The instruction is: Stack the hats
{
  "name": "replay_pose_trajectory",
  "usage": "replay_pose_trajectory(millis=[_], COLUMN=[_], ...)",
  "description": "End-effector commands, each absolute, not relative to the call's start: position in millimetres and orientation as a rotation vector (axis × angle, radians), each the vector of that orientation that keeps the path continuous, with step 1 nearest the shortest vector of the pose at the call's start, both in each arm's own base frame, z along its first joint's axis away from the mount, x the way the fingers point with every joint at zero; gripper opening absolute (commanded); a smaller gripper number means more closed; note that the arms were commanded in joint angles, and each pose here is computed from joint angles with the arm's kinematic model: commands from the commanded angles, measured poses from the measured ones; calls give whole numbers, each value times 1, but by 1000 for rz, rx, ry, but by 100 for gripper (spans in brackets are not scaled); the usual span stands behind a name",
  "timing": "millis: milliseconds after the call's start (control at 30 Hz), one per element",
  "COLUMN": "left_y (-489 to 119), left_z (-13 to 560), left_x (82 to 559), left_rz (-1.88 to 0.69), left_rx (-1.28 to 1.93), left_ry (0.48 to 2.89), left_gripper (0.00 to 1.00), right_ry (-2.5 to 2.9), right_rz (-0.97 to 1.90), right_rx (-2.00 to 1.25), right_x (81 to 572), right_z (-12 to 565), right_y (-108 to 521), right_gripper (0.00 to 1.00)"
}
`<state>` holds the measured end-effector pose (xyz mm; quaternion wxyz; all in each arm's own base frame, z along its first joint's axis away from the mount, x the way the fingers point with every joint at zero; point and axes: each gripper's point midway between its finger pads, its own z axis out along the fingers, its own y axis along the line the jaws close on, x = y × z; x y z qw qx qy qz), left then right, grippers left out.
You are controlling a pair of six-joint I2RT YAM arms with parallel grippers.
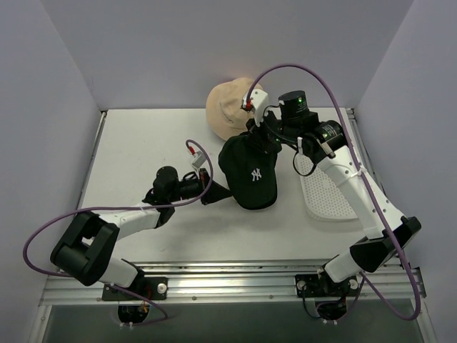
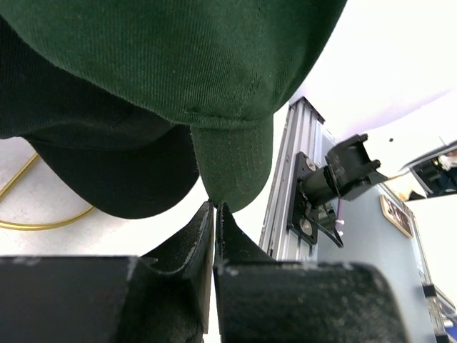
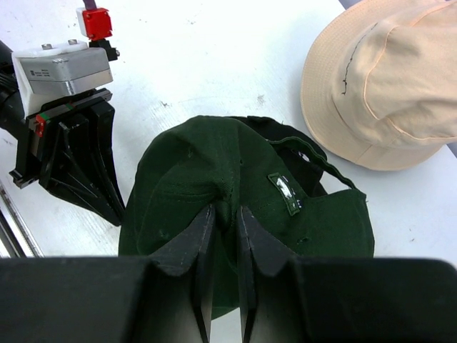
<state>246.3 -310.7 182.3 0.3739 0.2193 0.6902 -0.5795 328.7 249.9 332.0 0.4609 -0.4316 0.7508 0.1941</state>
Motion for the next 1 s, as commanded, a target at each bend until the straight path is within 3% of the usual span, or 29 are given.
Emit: replay_pose_trajectory(millis=[0, 300, 400, 633, 967], left_y=[-312, -320, -322, -322, -330], left_z=[191, 167, 161, 153, 153], left_x=[249, 254, 256, 256, 252], left_rz=[-1445, -1443, -1453, -1451, -1451], left_rx=[560, 532, 521, 513, 528], left_ry=[1713, 1747, 1748, 1759, 1762], left_gripper=[2, 2, 2, 2, 2], right_ry=[1800, 1822, 1844, 1841, 1866], right_rz=[425, 387, 385, 408, 394], right_rx=[-1040, -1042, -1040, -979, -767], right_x=[338, 350, 357, 354, 362], right_z=[351, 336, 328, 331, 339], right_y=[247, 248, 251, 250, 241], right_gripper=[2, 13, 22, 60, 64])
